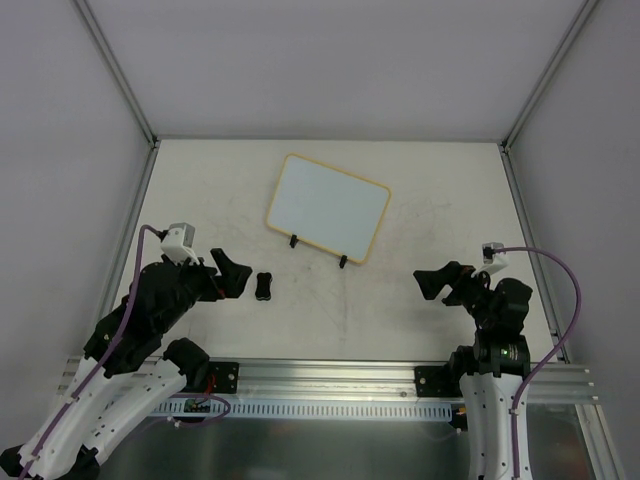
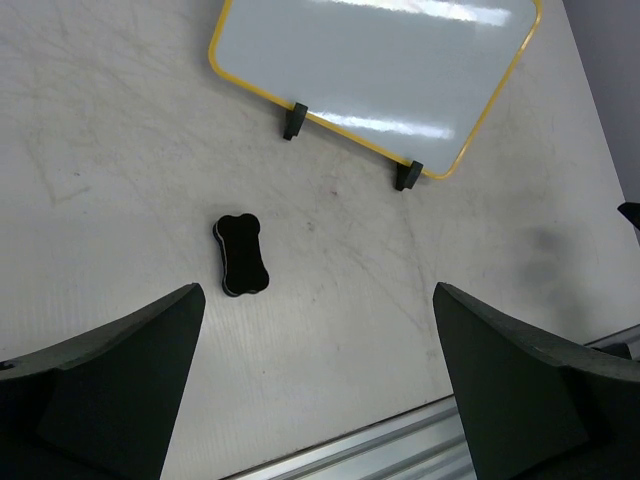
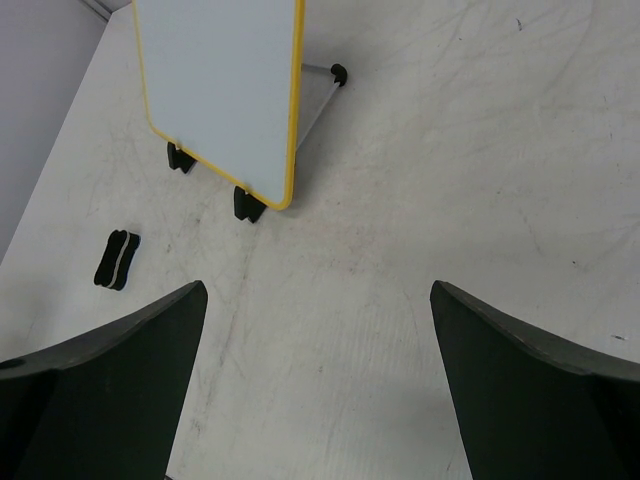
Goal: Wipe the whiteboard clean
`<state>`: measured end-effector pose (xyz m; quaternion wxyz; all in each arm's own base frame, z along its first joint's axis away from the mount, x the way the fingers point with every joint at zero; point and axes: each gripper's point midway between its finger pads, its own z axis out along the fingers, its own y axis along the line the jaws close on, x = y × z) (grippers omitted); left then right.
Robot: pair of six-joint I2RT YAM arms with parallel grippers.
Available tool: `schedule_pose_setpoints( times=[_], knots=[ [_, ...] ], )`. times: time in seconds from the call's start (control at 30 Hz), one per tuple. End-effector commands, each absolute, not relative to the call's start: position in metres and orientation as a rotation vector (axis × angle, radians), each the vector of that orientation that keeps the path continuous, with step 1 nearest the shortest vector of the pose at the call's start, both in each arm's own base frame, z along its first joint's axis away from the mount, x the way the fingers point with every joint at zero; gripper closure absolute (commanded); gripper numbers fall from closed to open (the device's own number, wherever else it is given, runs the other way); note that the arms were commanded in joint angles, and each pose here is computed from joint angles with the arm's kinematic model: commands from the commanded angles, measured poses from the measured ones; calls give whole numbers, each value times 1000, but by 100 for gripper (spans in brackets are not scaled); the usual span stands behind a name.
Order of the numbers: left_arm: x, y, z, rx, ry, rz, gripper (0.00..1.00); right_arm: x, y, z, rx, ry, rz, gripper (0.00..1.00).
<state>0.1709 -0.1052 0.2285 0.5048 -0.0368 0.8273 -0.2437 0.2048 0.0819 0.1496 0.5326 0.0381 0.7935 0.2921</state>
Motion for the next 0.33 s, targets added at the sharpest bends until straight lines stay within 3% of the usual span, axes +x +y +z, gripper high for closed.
schedule_pose_setpoints(
  times=[0.0, 0.3],
  knots=[
    [172, -103, 227, -106, 1995, -573, 1, 206, 82, 162, 60, 1859, 685, 1],
    [172, -103, 225, -111, 2002, -569, 1, 206, 83, 163, 58, 1857, 694, 1]
  ],
)
